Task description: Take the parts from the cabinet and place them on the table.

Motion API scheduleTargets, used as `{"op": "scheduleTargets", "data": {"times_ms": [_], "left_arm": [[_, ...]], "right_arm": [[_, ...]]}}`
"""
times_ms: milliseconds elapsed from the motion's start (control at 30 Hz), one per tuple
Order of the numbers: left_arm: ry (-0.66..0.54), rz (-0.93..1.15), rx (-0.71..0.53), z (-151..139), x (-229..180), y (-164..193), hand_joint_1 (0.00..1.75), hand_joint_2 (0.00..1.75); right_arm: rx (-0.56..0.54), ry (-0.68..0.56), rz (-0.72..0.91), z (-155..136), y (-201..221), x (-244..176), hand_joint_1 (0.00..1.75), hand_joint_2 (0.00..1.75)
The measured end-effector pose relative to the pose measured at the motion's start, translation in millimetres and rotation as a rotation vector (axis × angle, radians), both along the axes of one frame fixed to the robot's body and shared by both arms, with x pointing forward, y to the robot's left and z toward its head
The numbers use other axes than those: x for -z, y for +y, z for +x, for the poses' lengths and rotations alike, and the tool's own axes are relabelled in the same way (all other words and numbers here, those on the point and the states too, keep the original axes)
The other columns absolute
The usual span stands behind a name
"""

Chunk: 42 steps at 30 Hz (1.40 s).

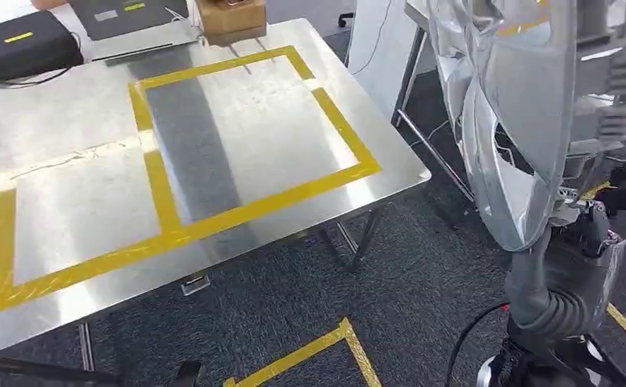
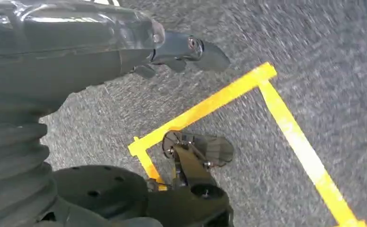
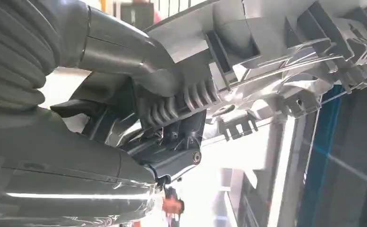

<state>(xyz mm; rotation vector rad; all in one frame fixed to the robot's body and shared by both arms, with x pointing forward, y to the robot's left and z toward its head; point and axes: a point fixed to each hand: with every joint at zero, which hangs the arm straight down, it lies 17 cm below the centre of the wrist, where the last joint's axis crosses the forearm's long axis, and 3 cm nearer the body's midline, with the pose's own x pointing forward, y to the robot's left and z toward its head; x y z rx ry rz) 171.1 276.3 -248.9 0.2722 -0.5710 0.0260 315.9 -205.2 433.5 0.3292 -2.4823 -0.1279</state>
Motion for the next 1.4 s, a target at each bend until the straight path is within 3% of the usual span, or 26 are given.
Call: {"op": "scheduleTargets", "data": {"times_ms": [1400], "left_arm": [[0.004,-0.007,0.000,-2,0,-6,0.00,1.75]], "right_arm": [[-0.006,0.024,-0.005,11,3,6,1.71,1.75]]}}
